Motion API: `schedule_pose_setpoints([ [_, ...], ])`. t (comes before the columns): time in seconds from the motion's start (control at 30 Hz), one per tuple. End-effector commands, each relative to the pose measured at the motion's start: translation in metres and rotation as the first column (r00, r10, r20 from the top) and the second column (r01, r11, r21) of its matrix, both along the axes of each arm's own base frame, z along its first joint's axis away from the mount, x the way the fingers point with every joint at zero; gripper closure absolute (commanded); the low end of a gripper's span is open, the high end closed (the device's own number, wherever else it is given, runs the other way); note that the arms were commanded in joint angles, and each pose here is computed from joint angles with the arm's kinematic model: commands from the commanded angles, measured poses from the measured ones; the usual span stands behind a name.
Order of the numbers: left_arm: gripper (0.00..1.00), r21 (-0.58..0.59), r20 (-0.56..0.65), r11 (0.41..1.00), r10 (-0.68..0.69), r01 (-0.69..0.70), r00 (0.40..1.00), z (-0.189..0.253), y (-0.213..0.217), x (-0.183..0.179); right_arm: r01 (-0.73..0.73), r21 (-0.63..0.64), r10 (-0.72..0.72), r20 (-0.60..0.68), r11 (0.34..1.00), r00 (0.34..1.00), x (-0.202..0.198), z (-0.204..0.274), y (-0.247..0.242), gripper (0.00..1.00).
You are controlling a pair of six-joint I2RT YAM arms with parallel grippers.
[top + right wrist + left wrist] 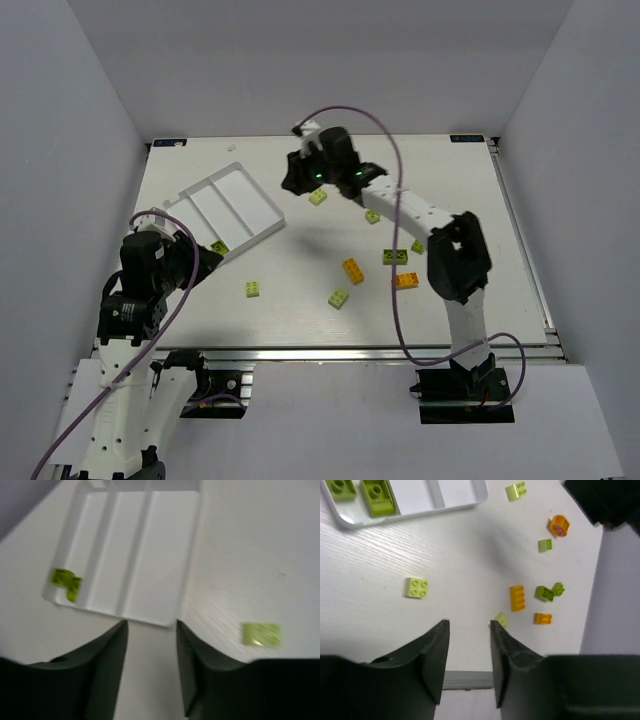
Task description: Sort the legos into containers by color
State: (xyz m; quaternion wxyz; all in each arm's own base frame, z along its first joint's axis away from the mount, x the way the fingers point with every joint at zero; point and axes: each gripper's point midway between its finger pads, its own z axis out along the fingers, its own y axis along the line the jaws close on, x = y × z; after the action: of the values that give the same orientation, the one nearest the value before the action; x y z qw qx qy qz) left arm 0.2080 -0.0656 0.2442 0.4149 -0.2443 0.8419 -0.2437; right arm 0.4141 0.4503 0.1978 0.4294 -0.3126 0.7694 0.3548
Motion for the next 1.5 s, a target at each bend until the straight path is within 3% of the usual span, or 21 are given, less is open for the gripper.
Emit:
schedule_pose_setpoints([
  [0.0, 0.47, -0.041, 0.051, 0.998, -0.053, 0.055, 0.997, -0.002, -0.012, 0.009, -0.116, -0.2, 0.119, 0.004, 0.973, 0.993, -0.022, -0.004, -0.078, 0.47],
  [0.03, 0.38, -0.041, 0.047, 0.998, -0.055, 0.057, 0.997, -0.006, -0.012, 0.012, -0.155, -0.278, 0.141, -0.069, 0.948, 0.988, -0.041, -0.03, -0.101, 0.41],
  [0.1, 0.24, -0.043, 0.041, 0.997, -0.07, 0.071, 0.997, -0.016, -0.015, 0.016, -0.207, -0.363, 0.22, -0.006, 0.908, 0.976, -0.046, -0.024, -0.145, 0.22],
  [0.17, 0.22, -0.048, 0.029, 0.995, -0.086, 0.087, 0.996, -0.026, -0.017, 0.018, -0.297, -0.413, 0.29, -0.081, 0.861, 0.953, -0.072, -0.044, -0.181, 0.11],
  [0.23, 0.21, -0.053, 0.031, 0.994, -0.096, 0.098, 0.995, -0.03, -0.019, 0.024, -0.399, -0.457, 0.439, -0.021, 0.795, 0.898, -0.086, -0.041, -0.209, 0.11],
  [0.27, 0.21, -0.056, 0.031, 0.993, -0.102, 0.104, 0.994, -0.033, -0.021, 0.026, -0.462, -0.455, 0.475, -0.093, 0.761, 0.875, -0.108, -0.057, -0.228, 0.11],
  [0.3, 0.2, -0.058, 0.025, 0.992, -0.107, 0.108, 0.994, -0.037, -0.022, 0.028, -0.495, -0.498, 0.541, -0.059, 0.712, 0.839, -0.11, -0.061, -0.243, 0.11],
  [0.37, 0.2, -0.06, 0.022, 0.992, -0.108, 0.109, 0.994, -0.041, -0.022, 0.03, -0.552, -0.519, 0.579, -0.129, 0.653, 0.805, -0.13, -0.082, -0.261, 0.11],
  [0.67, 0.2, -0.054, 0.013, 0.993, -0.103, 0.103, 0.995, -0.05, -0.021, 0.03, -0.476, -0.661, 0.532, -0.135, 0.58, 0.836, -0.091, -0.122, -0.296, 0.11],
  [0.93, 0.2, -0.047, -0.004, 0.997, -0.068, 0.068, 0.998, -0.053, -0.015, 0.018, -0.467, -0.698, 0.525, -0.152, 0.542, 0.837, -0.07, -0.153, -0.3, 0.12],
  [1.03, 0.2, -0.043, -0.006, 0.998, -0.052, 0.052, 0.999, -0.051, -0.012, 0.013, -0.44, -0.716, 0.494, -0.153, 0.541, 0.856, -0.063, -0.162, -0.304, 0.15],
  [1.23, 0.2, -0.032, -0.006, 0.999, -0.03, 0.03, 1.0, -0.047, -0.008, 0.009, -0.426, -0.733, 0.486, -0.15, 0.529, 0.861, -0.059, -0.175, -0.305, 0.34],
  [1.43, 0.2, -0.012, 0.001, 1.0, -0.007, 0.007, 1.0, -0.037, -0.003, 0.005, -0.429, -0.73, 0.505, -0.134, 0.532, 0.853, -0.066, -0.179, -0.303, 0.6],
  [1.47, 0.19, -0.011, 0.007, 1.0, -0.004, 0.004, 1.0, -0.035, -0.002, 0.004, -0.431, -0.723, 0.505, -0.131, 0.54, 0.853, -0.067, -0.177, -0.3, 0.69],
])
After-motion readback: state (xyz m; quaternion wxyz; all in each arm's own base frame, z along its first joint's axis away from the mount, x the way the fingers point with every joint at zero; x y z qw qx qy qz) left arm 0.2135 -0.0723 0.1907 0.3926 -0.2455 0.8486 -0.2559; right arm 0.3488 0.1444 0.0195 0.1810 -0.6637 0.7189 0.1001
